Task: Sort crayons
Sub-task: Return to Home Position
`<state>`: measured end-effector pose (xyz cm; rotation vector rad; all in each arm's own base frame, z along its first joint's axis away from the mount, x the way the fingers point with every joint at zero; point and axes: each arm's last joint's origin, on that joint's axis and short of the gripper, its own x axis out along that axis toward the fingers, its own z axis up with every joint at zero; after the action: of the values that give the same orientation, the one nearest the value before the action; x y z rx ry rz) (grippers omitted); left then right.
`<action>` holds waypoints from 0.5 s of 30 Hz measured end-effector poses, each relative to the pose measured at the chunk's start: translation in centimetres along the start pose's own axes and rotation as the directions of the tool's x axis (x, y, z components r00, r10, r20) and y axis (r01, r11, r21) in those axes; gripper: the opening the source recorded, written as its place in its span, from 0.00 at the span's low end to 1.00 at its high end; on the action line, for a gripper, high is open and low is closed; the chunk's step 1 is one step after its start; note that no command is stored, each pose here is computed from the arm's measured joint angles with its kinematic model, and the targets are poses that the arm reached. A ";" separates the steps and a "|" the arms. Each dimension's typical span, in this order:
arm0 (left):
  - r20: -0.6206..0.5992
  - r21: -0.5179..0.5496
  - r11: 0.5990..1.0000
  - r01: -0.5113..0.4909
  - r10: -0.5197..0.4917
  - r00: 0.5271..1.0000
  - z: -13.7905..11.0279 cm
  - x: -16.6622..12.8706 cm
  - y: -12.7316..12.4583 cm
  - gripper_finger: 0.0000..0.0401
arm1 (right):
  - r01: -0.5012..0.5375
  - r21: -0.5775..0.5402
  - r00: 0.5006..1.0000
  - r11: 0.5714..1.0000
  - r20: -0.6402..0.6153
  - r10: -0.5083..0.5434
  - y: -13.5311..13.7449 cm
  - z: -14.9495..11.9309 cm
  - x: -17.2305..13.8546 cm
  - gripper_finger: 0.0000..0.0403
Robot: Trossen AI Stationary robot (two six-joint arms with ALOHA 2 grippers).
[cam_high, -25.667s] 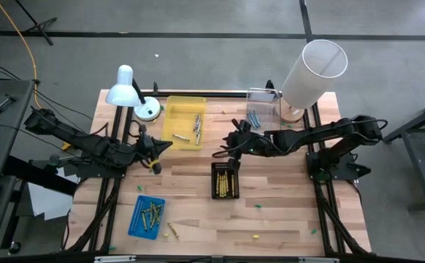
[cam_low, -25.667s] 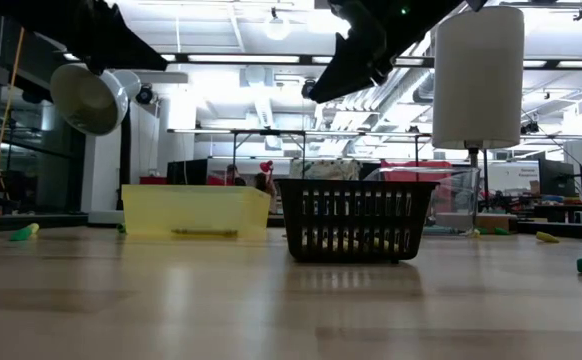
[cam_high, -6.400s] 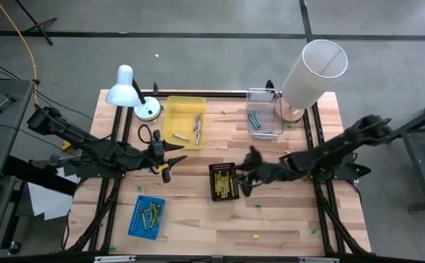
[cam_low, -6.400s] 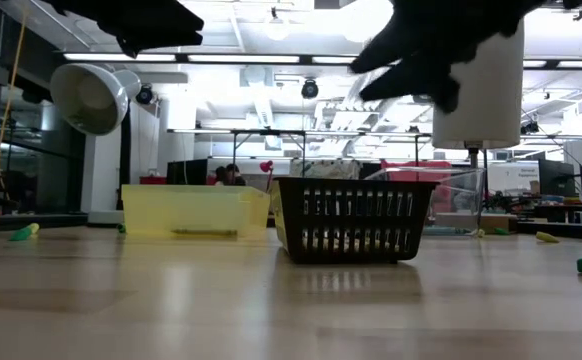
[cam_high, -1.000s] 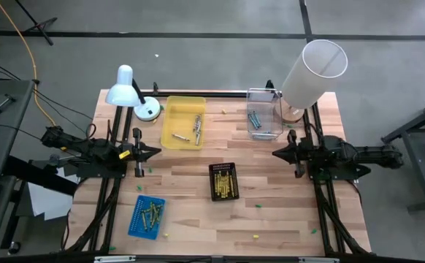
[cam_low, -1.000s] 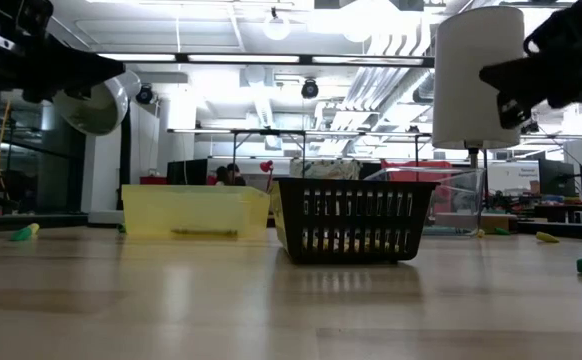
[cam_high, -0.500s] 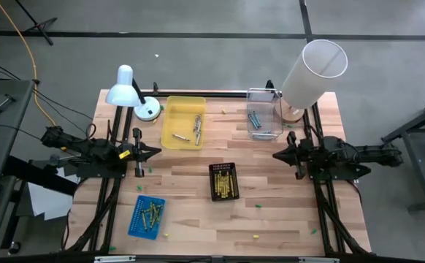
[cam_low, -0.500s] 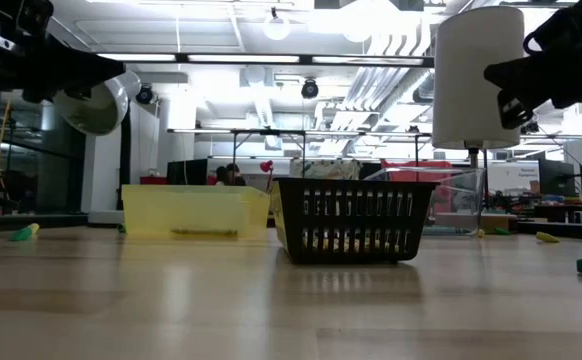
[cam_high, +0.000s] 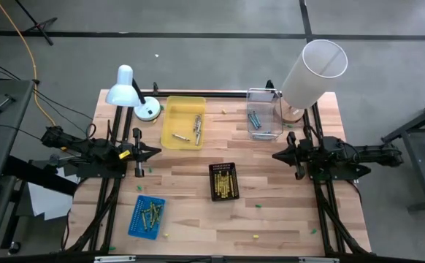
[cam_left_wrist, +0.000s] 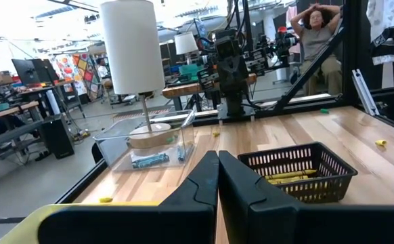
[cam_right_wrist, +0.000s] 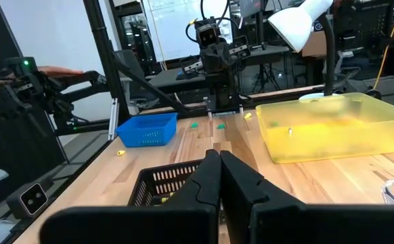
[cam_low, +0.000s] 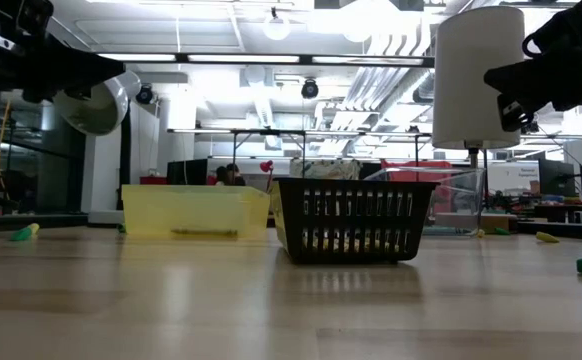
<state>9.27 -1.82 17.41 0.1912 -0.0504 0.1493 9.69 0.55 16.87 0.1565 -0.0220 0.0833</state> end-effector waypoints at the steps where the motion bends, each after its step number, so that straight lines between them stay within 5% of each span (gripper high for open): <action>1: 0.000 0.000 1.000 0.000 0.000 1.000 0.0 0.0 0.0 0.00 | 0.000 0.000 1.000 1.000 0.000 0.000 0.0 0.0 0.0 0.00; 15: 0.000 0.000 1.000 0.000 0.000 1.000 0.0 0.0 0.0 0.00 | 0.003 0.000 1.000 1.000 -0.016 -0.003 0.0 -0.1 0.1 0.00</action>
<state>9.27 -1.82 17.41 0.1912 -0.0504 0.1493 9.78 0.56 16.73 0.1562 -0.0061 0.0816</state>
